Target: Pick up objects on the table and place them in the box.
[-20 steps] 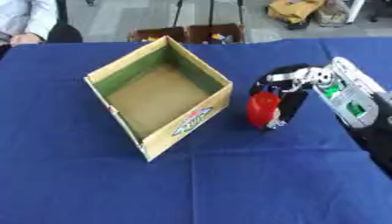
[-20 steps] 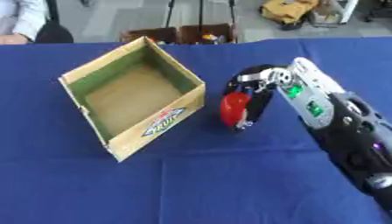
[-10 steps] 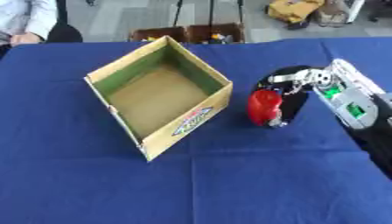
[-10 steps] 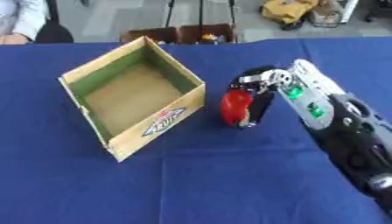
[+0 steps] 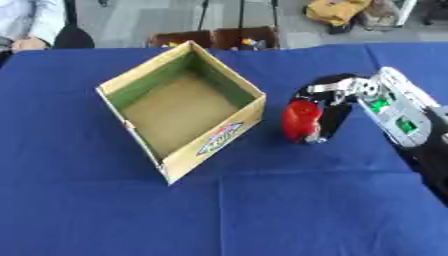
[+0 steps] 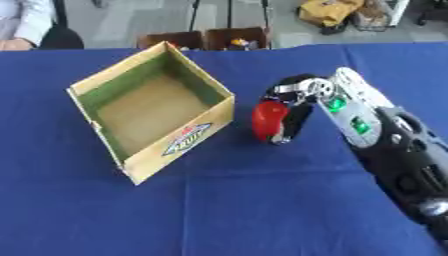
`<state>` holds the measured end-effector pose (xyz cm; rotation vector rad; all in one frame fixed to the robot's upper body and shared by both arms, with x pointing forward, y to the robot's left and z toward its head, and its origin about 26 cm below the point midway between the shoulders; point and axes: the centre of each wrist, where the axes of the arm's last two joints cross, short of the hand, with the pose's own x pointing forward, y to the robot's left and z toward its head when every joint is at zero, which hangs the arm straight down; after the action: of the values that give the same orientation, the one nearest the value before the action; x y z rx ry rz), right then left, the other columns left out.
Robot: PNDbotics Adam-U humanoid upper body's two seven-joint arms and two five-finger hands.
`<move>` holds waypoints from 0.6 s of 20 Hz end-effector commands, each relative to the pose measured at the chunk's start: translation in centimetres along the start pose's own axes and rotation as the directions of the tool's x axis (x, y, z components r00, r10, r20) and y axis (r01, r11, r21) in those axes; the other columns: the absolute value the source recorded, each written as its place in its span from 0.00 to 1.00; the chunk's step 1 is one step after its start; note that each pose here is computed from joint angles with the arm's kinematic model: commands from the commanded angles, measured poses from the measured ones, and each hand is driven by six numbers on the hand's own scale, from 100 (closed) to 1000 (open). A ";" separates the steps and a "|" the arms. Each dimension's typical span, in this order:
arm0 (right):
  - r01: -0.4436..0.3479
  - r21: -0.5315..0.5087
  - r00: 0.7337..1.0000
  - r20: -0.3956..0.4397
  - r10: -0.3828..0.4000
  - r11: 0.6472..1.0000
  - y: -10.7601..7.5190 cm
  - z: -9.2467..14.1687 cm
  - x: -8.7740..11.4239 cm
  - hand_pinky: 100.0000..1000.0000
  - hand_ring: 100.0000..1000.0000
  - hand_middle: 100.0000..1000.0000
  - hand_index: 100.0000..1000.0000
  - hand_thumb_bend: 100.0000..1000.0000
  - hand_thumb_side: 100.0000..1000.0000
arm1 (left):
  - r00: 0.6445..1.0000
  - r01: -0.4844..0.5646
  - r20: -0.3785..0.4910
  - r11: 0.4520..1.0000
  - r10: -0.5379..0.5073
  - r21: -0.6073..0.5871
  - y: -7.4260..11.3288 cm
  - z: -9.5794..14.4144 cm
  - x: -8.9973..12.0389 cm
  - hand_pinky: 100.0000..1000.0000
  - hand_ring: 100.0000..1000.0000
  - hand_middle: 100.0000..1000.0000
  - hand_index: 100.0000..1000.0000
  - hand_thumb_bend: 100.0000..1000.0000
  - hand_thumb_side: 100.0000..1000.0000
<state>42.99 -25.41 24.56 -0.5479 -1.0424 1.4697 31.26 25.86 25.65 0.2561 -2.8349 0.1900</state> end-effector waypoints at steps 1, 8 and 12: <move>-0.003 -0.081 1.000 0.013 0.004 0.997 -1.9 1.6 0.8 0.33 0.53 0.59 0.68 0.03 0.00 | 1.000 -0.006 0.030 1.000 0.006 -0.002 -0.1 -0.6 0.5 0.59 0.82 0.78 0.84 0.00 0.98; -0.047 -0.256 0.997 0.040 0.059 0.966 -4.7 4.3 2.6 0.29 0.50 0.56 0.68 0.00 0.00 | 1.000 -0.003 0.030 1.000 0.003 -0.002 0.0 -0.6 0.5 0.60 0.82 0.78 0.84 0.00 0.98; -0.071 -0.347 0.993 0.061 0.098 0.935 -6.2 6.0 4.2 0.28 0.49 0.55 0.67 0.00 0.00 | 1.000 -0.002 0.028 1.000 0.002 -0.002 0.1 -0.6 0.5 0.60 0.82 0.78 0.84 0.00 0.98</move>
<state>41.34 -23.39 31.51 -0.7308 -1.3170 1.4189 31.26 25.86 25.65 0.2557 -2.8360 0.1932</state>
